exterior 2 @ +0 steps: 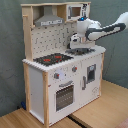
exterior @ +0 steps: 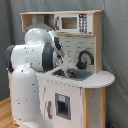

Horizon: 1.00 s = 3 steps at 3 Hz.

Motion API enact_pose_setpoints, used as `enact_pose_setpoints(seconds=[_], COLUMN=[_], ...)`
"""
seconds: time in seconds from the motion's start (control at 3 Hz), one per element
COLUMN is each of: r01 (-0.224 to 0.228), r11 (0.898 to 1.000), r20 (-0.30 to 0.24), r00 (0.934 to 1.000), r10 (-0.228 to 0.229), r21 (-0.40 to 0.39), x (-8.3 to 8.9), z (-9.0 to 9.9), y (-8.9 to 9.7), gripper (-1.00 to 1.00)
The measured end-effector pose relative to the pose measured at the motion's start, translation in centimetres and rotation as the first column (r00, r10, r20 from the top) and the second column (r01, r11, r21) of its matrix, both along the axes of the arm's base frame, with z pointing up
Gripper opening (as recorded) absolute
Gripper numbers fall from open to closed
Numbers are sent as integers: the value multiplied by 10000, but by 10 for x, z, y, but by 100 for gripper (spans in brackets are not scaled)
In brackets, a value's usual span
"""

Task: Play with the kitchen

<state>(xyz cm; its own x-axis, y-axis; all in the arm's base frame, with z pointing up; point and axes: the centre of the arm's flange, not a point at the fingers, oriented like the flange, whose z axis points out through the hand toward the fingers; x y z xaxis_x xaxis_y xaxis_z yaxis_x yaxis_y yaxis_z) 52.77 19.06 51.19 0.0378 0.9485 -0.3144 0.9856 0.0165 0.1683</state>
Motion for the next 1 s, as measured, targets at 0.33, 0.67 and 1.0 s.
enact_pose_setpoints(seconds=[0.33, 0.67, 1.0], r01=[-561, -1084, -1268], r11=[9984, 9941, 9915], r20=[11, -60, -646], r00=[9984, 9941, 9896], r10=[561, 1085, 1286], r21=[48, 71, 305], x=[7, 13, 15], z=[-8, -14, -32], y=[4, 5, -13], gripper=[100, 100, 100])
